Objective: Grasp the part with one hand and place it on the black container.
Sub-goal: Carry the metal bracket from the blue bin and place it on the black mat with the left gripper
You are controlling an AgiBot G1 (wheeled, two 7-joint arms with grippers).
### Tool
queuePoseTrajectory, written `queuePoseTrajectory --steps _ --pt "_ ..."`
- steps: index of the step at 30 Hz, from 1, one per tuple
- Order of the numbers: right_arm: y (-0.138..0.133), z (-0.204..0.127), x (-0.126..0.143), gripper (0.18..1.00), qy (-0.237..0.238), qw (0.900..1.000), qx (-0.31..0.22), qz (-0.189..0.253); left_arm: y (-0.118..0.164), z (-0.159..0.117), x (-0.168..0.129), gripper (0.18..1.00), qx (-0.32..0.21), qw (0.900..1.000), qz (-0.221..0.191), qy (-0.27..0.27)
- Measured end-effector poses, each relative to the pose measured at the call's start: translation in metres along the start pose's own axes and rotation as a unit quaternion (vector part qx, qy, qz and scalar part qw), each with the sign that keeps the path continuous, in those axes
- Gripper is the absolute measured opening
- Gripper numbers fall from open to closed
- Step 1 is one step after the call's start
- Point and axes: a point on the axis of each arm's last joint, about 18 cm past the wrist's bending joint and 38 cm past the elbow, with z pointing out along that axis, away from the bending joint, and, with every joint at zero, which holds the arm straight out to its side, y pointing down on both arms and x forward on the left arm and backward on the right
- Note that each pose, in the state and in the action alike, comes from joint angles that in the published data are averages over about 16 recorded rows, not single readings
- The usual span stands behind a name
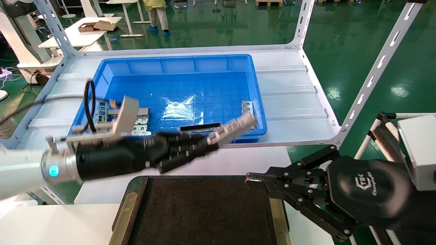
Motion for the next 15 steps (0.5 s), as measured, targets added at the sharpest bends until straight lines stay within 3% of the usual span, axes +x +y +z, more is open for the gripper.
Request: queuePoseTrajectory --steps 8,15 --pt "0.000 0.000 0.000 0.191 0.000 1.000 0.000 0.000 0.057 -0.007 0.042 0.322 -0.024 0.9981 -0.051 0.025" --pt "0.000 0.000 0.000 0.191 0.000 1.000 0.000 0.000 0.111 -0.009 0.064 0.322 -0.052 0.9926 -0.109 -0.013"
